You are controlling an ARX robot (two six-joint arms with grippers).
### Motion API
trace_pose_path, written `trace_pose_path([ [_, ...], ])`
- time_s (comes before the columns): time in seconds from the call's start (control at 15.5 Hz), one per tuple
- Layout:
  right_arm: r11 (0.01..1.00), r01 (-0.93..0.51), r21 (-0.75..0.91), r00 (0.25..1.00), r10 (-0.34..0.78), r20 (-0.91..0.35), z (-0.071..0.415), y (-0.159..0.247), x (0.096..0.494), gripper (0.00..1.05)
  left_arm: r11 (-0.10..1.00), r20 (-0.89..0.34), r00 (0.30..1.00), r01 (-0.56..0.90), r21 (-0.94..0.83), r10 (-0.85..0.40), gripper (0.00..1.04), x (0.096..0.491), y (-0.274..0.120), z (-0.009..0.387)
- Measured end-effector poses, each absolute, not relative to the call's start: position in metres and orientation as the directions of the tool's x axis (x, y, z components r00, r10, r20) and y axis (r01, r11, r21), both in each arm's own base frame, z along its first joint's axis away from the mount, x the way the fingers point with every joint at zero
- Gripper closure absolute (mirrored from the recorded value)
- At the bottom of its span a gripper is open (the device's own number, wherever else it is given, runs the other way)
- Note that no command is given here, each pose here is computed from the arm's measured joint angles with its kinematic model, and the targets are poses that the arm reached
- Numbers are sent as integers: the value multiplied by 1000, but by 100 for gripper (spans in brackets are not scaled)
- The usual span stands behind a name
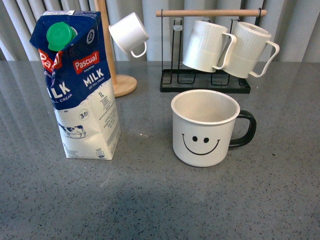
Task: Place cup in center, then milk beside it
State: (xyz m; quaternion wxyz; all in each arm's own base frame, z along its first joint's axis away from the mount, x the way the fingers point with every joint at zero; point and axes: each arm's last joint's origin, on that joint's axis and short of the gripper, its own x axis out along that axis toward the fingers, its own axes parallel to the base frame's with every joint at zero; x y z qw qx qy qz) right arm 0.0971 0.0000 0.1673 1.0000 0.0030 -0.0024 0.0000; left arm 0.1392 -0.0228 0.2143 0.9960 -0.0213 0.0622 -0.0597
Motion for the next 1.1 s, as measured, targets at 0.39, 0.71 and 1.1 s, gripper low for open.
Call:
trace_pose_path([
  [0.39, 1000, 0, 6, 1000, 0, 5, 167, 0, 97, 7, 968, -188, 950, 243, -67, -251, 7, 216, -70, 239],
  [0.71, 1000, 0, 6, 1000, 0, 5, 167, 0, 97, 7, 977, -241, 947, 195, -84, -210, 7, 250, -75, 237],
  [1.1, 1000, 0, 6, 1000, 0, 5, 167, 0, 97, 7, 979, -277, 942, 163, -119, -190, 33, 274, -80, 227],
])
